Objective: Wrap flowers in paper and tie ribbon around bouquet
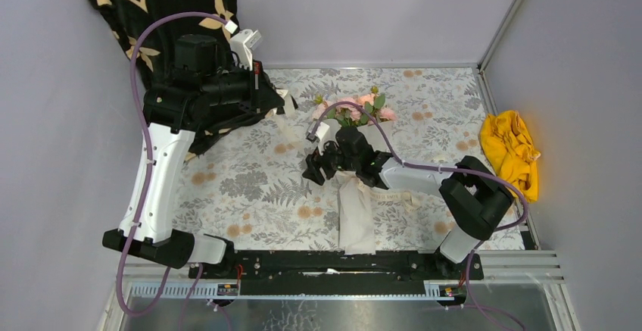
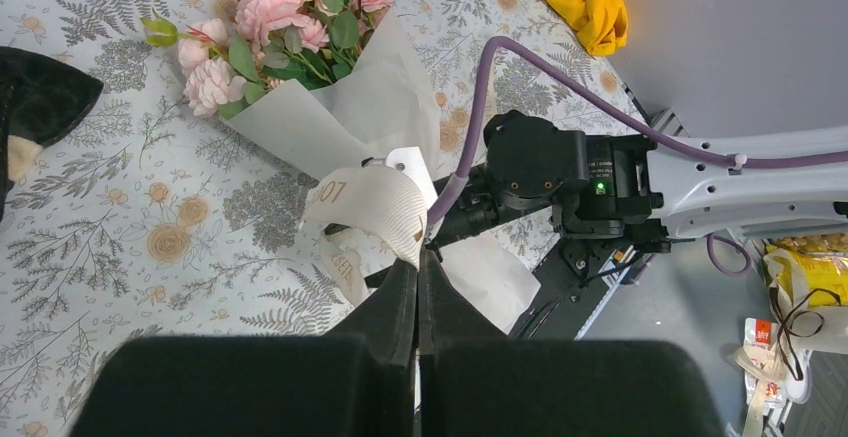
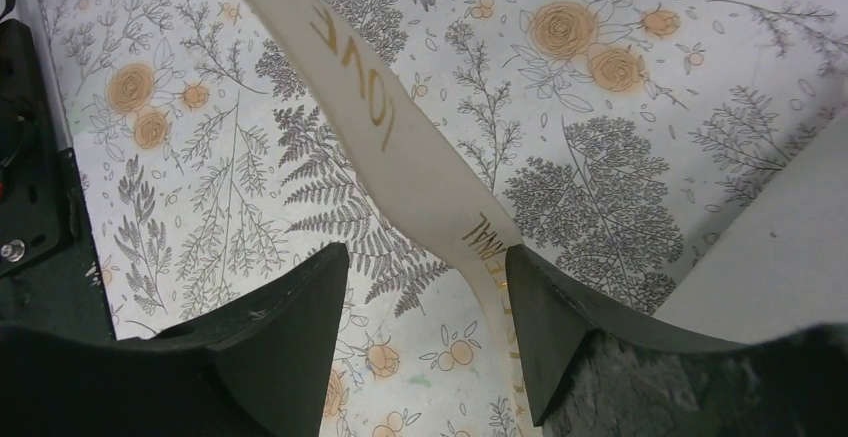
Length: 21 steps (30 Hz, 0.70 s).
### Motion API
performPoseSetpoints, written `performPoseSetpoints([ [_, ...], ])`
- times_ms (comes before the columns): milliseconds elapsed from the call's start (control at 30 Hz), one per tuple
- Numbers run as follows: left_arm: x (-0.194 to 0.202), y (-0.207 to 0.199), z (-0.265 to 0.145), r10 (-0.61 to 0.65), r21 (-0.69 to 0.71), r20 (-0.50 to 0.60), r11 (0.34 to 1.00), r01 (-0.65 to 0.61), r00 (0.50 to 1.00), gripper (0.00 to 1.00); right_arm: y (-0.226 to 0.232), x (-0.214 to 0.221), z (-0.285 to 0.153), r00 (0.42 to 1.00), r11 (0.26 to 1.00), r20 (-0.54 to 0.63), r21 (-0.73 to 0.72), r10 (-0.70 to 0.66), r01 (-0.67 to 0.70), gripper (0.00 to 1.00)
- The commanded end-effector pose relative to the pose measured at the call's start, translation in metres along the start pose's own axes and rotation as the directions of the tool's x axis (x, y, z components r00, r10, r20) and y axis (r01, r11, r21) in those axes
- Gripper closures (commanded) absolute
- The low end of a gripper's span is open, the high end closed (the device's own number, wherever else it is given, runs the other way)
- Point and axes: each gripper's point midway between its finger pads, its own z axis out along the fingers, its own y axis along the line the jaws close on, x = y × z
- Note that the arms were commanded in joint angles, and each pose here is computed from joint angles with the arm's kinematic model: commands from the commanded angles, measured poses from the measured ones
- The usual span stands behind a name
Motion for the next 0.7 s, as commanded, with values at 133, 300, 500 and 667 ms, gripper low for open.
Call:
performPoseSetpoints([
  [133,-0.018,-0.014,-0.009,0.030,0.028,0.067,0.999,-0.032,0.997,1.00,-0.014,-0.049,-0.015,0.986,0.990,0.135,0.118,-0.093,0.077,0.39],
  [300,-0.016,-0.013,-0.009,0.025,0.026,0.064,0.999,-0.027,0.998,1.00,-0.018,-0.058,-0.006,0.983,0.989,0.147,0.119,-0.109,0.091,0.40],
  [500,-0.014,-0.013,-0.009,0.023,0.027,0.063,0.999,-0.025,0.998,1.00,-0.013,-0.062,0.000,0.982,0.993,0.163,0.081,-0.097,0.084,0.48],
  [667,-0.009,-0.012,-0.007,-0.019,0.025,0.048,1.000,0.017,0.999,1.00,-0.009,-0.071,-0.001,0.975,0.996,0.215,0.068,-0.063,0.049,0.89],
])
